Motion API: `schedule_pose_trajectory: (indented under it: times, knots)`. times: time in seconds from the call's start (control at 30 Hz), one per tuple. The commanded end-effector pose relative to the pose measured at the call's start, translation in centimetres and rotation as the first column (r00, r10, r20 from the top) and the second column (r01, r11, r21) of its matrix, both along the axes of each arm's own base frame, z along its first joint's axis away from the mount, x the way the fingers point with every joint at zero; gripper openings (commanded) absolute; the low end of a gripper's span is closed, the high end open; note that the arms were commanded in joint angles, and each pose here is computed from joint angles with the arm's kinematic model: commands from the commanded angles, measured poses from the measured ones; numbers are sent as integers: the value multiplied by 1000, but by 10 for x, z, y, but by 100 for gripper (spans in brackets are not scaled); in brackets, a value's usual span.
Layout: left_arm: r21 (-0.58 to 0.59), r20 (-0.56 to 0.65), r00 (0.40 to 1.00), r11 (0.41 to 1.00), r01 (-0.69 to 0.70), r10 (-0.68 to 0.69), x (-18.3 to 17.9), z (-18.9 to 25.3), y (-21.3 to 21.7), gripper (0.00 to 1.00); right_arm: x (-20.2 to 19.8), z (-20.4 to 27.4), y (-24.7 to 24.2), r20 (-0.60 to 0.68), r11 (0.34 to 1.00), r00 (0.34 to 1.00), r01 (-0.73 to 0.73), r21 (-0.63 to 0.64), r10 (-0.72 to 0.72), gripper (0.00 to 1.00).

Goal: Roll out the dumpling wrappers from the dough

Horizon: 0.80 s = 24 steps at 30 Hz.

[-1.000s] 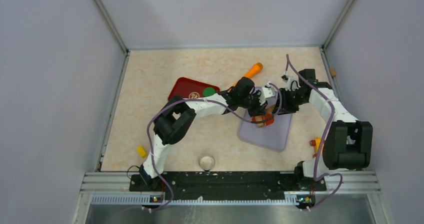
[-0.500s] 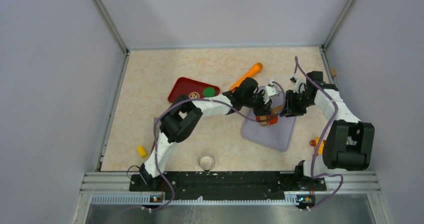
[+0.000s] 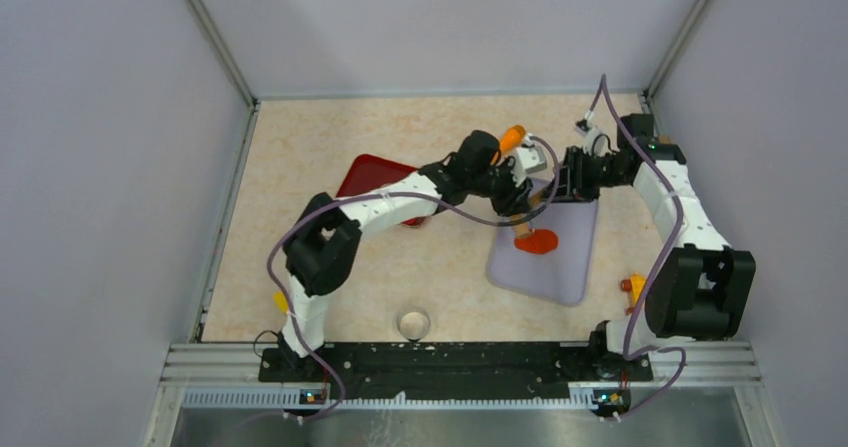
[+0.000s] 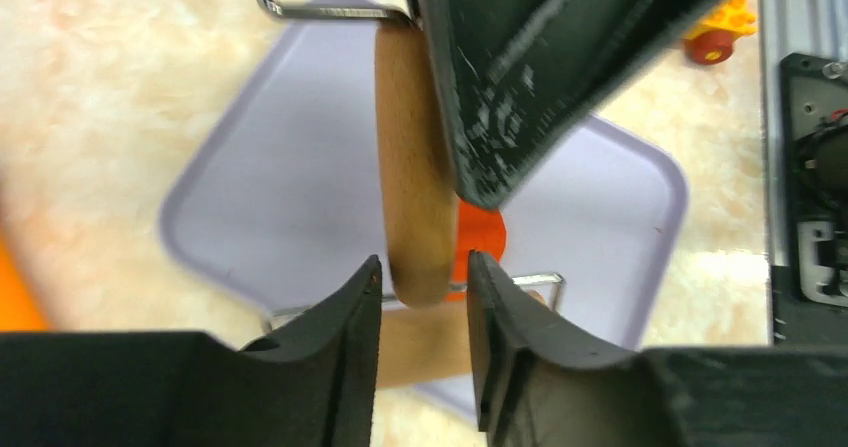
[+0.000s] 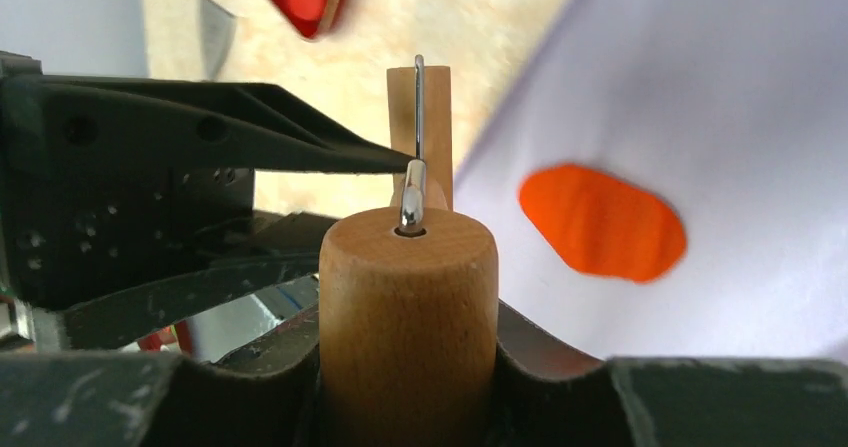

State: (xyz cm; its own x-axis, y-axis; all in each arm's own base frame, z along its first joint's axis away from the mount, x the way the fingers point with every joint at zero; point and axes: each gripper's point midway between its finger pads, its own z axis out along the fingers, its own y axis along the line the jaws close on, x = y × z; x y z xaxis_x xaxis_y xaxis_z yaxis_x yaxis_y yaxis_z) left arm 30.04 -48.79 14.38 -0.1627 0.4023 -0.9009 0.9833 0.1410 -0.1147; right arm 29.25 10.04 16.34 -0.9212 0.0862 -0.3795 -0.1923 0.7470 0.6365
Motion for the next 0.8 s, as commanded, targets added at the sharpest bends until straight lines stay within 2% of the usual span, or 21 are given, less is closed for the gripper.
schedule_pose_trajectory:
  times: [0.0, 0.07, 0.17, 0.27, 0.33, 0.43, 0.57, 0.7, 0.77]
  knots:
    - [-13, 58, 998, 1000, -18, 18, -15, 53, 43, 49, 13, 70, 22, 221, 991, 971, -110, 80, 90, 0]
    - [33, 63, 996, 997, -69, 67, -17, 46, 68, 55, 13, 72, 18, 273, 987, 950, -162, 16, 152, 0]
    - [142, 33, 979, 969, -202, 199, -11, 25, 118, 57, 11, 79, 8, 366, 964, 892, -240, -114, 265, 0]
    - [177, -39, 946, 934, -311, 322, -4, 6, 158, 58, 10, 91, 0, 443, 917, 806, -307, -253, 392, 0]
    - [155, -93, 923, 921, -358, 375, 0, 4, 168, 59, 6, 98, 1, 478, 864, 727, -345, -366, 493, 0]
    - [133, -201, 880, 902, -411, 431, 5, -3, 165, 60, -12, 102, 12, 473, 704, 536, -400, -587, 699, 0]
    - [147, -342, 835, 902, -405, 431, 14, -20, 141, 59, -34, 95, 20, 357, 446, 285, -376, -812, 890, 0]
    - [127, -444, 784, 897, -424, 434, 27, -34, 114, 54, -45, 81, 15, 193, 217, 105, -318, -923, 975, 0]
    - [140, -455, 767, 887, -440, 453, 34, -43, 102, 47, -44, 75, 6, 126, 139, 65, -271, -953, 990, 0]
